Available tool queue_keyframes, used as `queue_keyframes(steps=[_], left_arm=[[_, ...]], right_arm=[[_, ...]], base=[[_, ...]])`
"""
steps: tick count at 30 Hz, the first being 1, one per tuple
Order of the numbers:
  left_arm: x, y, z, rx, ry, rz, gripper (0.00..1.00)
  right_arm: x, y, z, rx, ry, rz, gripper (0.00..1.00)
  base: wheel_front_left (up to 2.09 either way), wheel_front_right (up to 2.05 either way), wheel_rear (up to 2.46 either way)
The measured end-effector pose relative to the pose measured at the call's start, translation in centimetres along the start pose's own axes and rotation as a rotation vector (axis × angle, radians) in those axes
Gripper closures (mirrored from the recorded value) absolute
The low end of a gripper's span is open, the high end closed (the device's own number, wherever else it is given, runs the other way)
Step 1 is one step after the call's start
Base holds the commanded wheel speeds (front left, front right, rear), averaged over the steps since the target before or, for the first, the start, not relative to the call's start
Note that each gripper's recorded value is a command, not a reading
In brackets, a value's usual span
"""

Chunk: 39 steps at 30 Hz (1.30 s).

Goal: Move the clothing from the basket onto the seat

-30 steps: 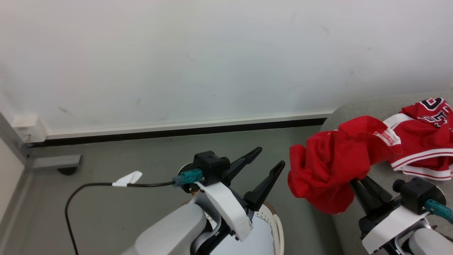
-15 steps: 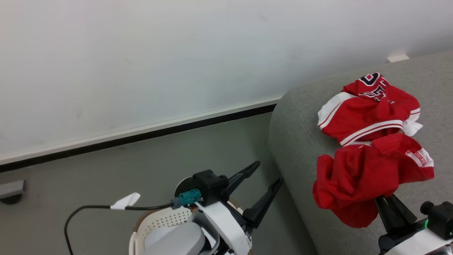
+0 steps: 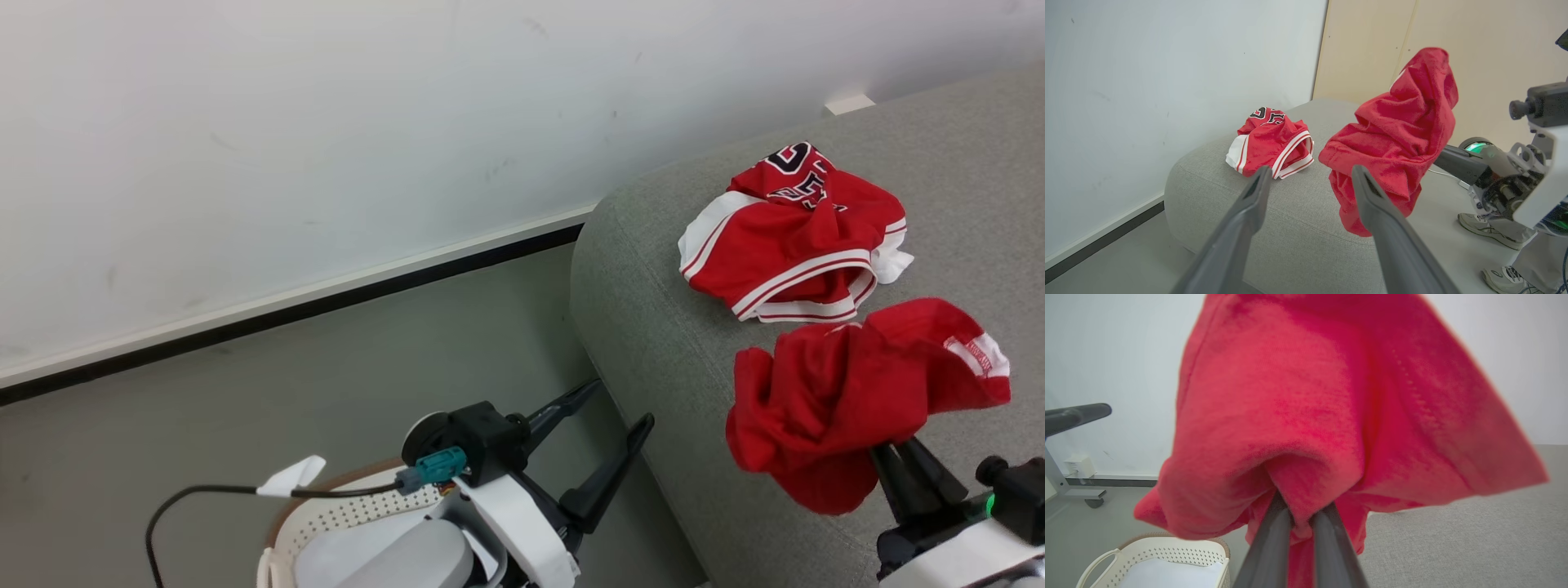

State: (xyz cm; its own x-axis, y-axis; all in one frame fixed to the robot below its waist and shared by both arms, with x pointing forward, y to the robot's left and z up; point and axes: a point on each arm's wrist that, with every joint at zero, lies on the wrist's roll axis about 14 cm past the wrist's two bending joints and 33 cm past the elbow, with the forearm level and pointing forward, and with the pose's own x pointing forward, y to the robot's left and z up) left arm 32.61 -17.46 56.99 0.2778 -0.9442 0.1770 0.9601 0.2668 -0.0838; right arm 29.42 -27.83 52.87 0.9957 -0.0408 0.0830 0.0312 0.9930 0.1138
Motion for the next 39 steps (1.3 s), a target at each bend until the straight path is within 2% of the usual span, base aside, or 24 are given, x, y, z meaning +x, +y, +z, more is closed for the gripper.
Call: queue_keyframes(steps=[5,9,12,15,19,22,26,31,35,39], left_arm=[[-0.1,0.5,-1.0,-0.006,0.018,-0.002,0.00],[-0.2,2.1,-2.1,-0.022,0.029,0.003,0.00],[-0.5,4.2,-2.8,-0.030,0.033,0.021,0.00],[-1.1,6.4,-3.9,-0.047,0.047,0.042,0.00],[-2.4,10.1,-5.9,-0.063,0.072,0.083,0.00],[-4.0,12.7,-8.3,-0.081,0.114,0.123,0.00],[-5.8,14.9,-11.3,-0.127,0.154,0.165,0.00],[-7.6,16.9,-14.0,-0.170,0.185,0.216,0.00],[-8.8,17.8,-15.2,-0.188,0.201,0.248,0.00],[-9.7,18.3,-15.6,-0.194,0.208,0.275,0.00]], right_arm=[[1.9,-1.1,2.0,-0.013,-0.043,-0.013,1.00],[4.2,-3.9,3.7,-0.056,-0.067,-0.072,1.00],[6.0,-6.4,5.0,-0.090,-0.091,-0.132,1.00],[7.2,-10.5,7.1,-0.135,-0.135,-0.239,1.00],[9.0,-13.9,6.9,-0.161,-0.111,-0.333,1.00],[10.7,-16.1,5.8,-0.130,-0.076,-0.401,1.00],[12.9,-18.2,2.4,-0.116,0.043,-0.464,1.00],[14.9,-20.2,-3.5,-0.123,0.314,-0.513,1.00],[14.1,-21.7,-8.9,-0.144,0.598,-0.564,1.00],[14.0,-21.5,-12.0,-0.134,0.765,-0.577,1.00]], base=[[0.00,0.00,0.00],[0.00,0.00,0.00],[0.00,0.00,0.00],[0.00,0.00,0.00],[0.00,0.00,0.00],[0.00,0.00,0.00],[0.00,0.00,0.00],[0.00,0.00,0.00],[0.00,0.00,0.00],[0.00,0.00,0.00]])
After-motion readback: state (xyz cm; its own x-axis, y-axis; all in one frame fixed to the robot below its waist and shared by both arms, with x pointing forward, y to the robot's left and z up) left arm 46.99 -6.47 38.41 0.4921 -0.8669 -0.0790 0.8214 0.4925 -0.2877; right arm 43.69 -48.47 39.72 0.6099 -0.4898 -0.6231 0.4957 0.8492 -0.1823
